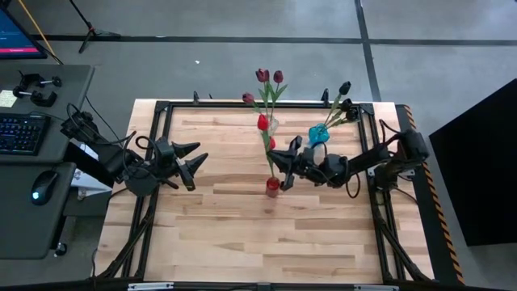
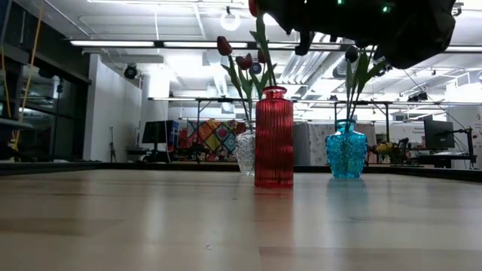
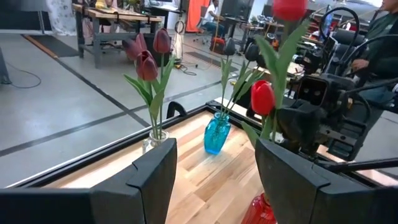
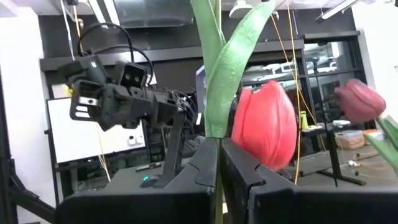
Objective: Sort flowers into vase by color
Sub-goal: Put the red flower into the red vase, then move the red vase to the top right of the table
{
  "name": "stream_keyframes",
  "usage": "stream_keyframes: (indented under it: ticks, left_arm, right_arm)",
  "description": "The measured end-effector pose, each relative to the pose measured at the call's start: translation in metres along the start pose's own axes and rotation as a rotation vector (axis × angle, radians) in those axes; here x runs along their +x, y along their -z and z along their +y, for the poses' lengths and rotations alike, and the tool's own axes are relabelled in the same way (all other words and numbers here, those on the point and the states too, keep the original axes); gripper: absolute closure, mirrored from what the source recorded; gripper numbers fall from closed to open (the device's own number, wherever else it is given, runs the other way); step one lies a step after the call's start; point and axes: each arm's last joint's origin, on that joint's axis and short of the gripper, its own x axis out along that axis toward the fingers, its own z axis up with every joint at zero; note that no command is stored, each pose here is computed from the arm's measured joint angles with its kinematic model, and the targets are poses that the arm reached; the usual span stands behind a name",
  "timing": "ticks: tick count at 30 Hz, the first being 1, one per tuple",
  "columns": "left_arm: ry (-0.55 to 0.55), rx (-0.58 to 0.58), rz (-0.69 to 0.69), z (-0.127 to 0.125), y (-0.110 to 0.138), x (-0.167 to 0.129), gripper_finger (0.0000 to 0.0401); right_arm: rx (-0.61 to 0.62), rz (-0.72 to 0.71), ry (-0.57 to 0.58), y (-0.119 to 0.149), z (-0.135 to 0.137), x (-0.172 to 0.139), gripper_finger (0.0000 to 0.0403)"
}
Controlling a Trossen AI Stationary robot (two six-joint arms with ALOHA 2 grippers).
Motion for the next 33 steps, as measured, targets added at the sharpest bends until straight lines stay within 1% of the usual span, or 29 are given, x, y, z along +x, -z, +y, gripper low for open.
stream_keyframes:
  ticks: [5, 18, 20, 22, 24, 28, 31, 33]
  left_arm:
    - [0.001, 0.007, 0.0, 0.0, 0.0, 0.0, 0.0194]
    - [0.0, 0.012, 0.002, 0.0, 0.0, 0.0, 0.0194]
    - [0.0, 0.015, 0.002, 0.001, 0.0, 0.0, 0.0194]
    - [0.0, 0.028, 0.003, 0.001, 0.0, 0.0, 0.0194]
    - [0.001, 0.042, 0.003, 0.0, 0.0, 0.0, 0.0194]
    - [0.001, 0.048, 0.003, 0.0, 0.0, 0.0, 0.0194]
    - [0.001, 0.048, 0.003, 0.0, 0.0, 0.0, 0.0194]
    - [0.001, 0.048, 0.003, 0.0, 0.0, 0.0, 0.0194]
  right_arm:
    - [0.0, 0.025, -0.001, 0.008, 0.0, -0.001, 0.0403]
    - [0.048, 0.052, -0.009, 0.012, 0.004, -0.002, 0.0403]
    - [0.063, 0.059, 0.009, 0.012, 0.005, -0.003, 0.0398]
    - [0.064, 0.071, 0.038, 0.013, 0.007, -0.004, 0.0384]
    - [0.058, 0.078, 0.071, 0.014, 0.011, -0.006, 0.0361]
    - [0.055, 0.082, 0.13, 0.014, 0.018, -0.011, 0.03]
    - [0.04, 0.088, 0.137, 0.014, 0.025, -0.014, 0.0251]
    - [0.037, 0.093, 0.121, 0.014, 0.03, -0.017, 0.0223]
